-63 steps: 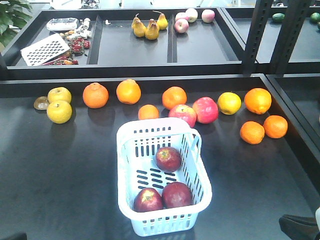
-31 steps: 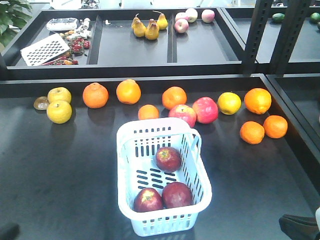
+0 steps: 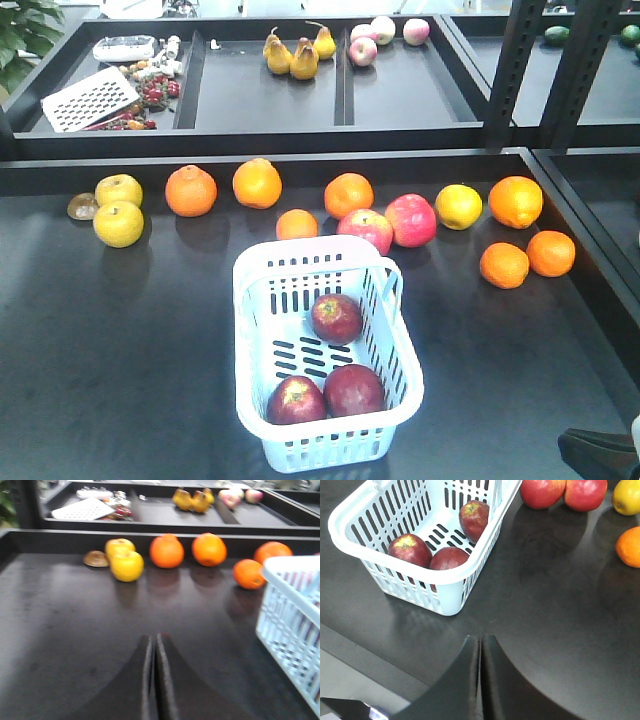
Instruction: Pick three apples into basket with both arms
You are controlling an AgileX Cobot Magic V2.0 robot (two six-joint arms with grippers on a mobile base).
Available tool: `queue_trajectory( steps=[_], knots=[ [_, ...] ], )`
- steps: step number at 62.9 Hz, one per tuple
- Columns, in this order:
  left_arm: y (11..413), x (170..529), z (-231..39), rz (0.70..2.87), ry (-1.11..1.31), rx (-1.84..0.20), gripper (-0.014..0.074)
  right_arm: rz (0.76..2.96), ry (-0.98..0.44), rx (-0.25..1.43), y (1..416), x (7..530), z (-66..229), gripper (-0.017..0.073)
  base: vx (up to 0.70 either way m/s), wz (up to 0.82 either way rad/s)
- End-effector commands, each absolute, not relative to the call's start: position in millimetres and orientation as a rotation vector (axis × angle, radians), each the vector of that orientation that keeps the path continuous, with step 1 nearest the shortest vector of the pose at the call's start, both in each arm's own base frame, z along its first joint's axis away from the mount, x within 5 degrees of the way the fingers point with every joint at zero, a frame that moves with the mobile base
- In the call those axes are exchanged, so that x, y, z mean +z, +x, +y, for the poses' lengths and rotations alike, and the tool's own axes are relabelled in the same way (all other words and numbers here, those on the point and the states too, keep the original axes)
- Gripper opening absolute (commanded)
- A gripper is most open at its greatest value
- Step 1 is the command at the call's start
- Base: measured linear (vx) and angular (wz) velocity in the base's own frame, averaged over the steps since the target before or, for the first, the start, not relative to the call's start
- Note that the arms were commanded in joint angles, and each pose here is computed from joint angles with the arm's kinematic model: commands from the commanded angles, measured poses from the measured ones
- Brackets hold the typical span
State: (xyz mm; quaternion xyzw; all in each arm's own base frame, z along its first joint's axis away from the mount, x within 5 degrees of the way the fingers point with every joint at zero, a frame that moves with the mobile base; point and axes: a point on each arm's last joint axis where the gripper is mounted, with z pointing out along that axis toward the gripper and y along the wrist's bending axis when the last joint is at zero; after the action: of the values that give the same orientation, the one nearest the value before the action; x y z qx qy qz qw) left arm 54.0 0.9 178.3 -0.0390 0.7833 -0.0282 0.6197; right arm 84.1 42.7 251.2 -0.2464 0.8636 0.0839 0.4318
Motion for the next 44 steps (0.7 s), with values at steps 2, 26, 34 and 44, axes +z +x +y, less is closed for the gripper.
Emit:
queue_trajectory(
  steps=[2, 26, 34, 44],
  knots=[
    [55, 185, 2, 1.689, -0.105, -0.045, -0.0006, 2.074, -0.589, 0.223, 88, 263, 45, -0.0004, 0.0, 0.0],
    [56, 193, 4, 1.605, -0.097, -0.008, -0.0006, 2.074, -0.589, 0.223, 88, 263, 45, -0.0004, 0.0, 0.0],
    [55, 195, 5, 1.577, -0.141, -0.004, -0.0006, 2.074, -0.589, 0.223, 88, 263, 45, -0.0004, 0.0, 0.0],
    [55, 194, 6, 1.591, -0.151, 0.006, -0.0006, 2.075, -0.589, 0.223, 88, 263, 45, -0.0004, 0.0, 0.0]
  ],
)
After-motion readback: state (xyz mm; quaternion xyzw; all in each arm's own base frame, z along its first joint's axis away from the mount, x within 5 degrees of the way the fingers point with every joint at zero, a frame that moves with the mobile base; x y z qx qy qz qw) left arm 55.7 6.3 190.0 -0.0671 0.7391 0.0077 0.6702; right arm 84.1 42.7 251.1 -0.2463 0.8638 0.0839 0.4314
